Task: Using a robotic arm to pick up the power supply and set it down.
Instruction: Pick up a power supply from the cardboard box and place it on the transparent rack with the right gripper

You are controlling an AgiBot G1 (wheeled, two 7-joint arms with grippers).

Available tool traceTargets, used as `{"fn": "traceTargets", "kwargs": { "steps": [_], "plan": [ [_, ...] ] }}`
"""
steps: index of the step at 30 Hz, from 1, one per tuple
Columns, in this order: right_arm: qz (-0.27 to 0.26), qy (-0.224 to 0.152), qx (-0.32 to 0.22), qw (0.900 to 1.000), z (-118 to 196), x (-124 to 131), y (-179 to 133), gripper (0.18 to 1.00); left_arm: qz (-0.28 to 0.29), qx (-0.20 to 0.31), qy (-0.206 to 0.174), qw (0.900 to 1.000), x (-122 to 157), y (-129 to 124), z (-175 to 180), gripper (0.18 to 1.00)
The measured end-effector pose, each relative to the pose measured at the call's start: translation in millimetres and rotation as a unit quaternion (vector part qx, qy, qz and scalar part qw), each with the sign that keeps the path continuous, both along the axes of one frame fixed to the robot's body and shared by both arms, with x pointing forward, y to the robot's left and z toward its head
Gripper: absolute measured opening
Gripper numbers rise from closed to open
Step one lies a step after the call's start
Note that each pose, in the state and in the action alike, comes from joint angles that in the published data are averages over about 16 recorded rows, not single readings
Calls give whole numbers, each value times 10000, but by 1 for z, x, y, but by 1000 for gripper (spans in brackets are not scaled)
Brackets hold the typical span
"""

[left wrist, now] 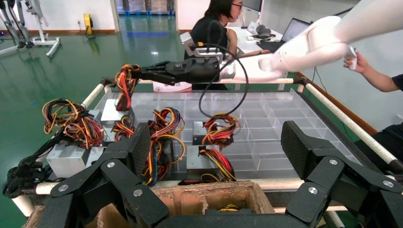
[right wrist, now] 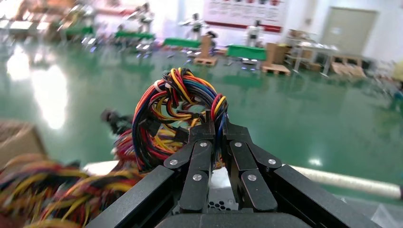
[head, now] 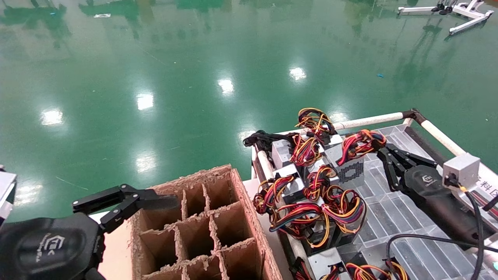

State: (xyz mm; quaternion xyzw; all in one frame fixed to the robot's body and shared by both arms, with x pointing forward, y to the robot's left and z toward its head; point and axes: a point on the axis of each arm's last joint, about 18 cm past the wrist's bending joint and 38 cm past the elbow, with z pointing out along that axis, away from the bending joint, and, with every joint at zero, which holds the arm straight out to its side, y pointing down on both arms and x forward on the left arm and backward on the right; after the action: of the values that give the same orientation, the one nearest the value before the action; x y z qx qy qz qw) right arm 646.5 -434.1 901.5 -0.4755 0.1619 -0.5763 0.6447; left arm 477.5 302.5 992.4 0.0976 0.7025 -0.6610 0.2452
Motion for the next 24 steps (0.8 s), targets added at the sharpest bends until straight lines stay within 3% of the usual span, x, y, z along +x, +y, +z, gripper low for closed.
{"fn": "traceTargets", "kwargs": {
  "steps": [14,24],
  "plan": [
    [-29,-86,-1533,9881,20,-32,-28,198,0,0,0,10000,0,0,0,1000],
    [-123,-71,-2493,9683,33,-41,-39,197,0,0,0,10000,0,0,0,1000]
  ]
}}
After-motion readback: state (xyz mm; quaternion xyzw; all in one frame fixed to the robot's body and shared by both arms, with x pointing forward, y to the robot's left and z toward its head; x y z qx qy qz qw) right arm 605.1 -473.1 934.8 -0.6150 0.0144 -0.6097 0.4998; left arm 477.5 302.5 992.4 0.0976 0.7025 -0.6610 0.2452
